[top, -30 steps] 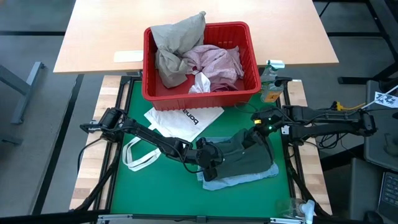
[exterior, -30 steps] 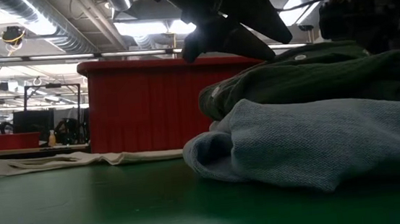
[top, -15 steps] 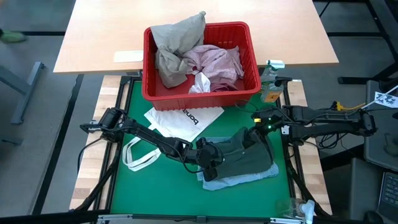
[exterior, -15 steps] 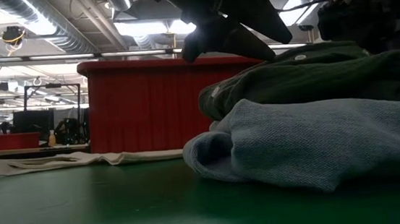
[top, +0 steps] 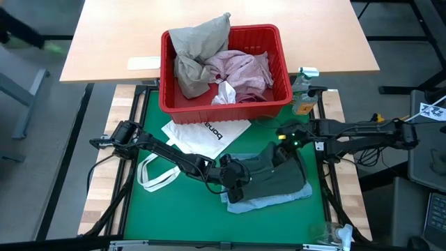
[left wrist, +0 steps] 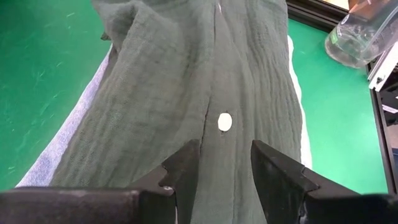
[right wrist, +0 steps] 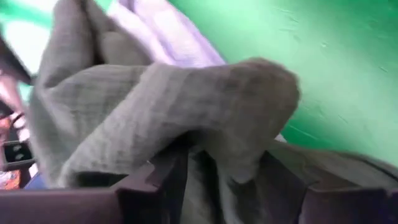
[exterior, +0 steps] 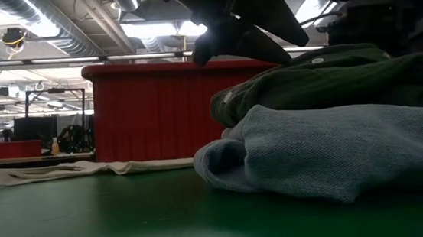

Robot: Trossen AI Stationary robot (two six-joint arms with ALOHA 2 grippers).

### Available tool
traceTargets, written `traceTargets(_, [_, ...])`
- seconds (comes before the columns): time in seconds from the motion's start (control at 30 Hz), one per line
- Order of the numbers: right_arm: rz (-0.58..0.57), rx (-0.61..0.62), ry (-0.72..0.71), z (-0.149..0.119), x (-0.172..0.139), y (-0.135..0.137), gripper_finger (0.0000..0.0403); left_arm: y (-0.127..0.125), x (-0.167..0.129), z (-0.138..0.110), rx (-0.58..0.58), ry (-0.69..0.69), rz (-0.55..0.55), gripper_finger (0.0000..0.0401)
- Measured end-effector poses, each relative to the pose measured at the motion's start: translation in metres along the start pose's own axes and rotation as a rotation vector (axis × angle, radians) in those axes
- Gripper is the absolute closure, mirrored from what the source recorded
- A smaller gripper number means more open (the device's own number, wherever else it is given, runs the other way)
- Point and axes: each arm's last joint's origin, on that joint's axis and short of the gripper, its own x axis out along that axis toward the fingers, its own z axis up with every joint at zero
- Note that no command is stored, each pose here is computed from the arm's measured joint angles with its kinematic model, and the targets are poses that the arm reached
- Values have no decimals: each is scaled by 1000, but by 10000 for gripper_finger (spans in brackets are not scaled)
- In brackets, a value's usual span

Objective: Fold laundry
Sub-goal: Fold the green shirt

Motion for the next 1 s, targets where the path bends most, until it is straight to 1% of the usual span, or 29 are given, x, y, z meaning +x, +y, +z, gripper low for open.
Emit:
traceTargets(0.1, [49, -45, -21, 4, 1, 3, 250, 0, 0, 0, 1, 2, 1, 261])
traceTargets(0.17, [67, -53, -44, 6, 0, 5, 271, 0, 0, 0, 2, 4, 3, 261])
traceTargets(0.23, [84, -56, -45, 6, 0, 6, 302, 0, 0, 0, 2, 4, 3, 261])
traceTargets(0.37, [132, -50, 4, 4, 0, 7, 384, 2, 0, 0, 0, -9, 24, 261])
traceTargets(0.4, [148, -50, 16, 4, 0, 8, 392, 2, 0, 1, 0, -14, 32, 261])
traceTargets(0.53, [205, -4, 63, 4, -3, 11, 386, 3, 1, 1, -2, -20, 43, 261])
traceTargets(0.6, [233, -8, 66, 7, -8, 16, 395, 3, 1, 2, -2, -20, 44, 261])
traceTargets(0.67, [230, -4, 79, 10, -15, 20, 398, 3, 1, 2, -2, -20, 44, 261])
traceTargets(0.87, [153, 43, 179, 10, -37, 27, 400, 4, 1, 2, -3, -21, 46, 261])
traceTargets(1.0, [59, 91, 277, 3, -50, 25, 399, 9, 3, 5, -11, -24, 57, 261])
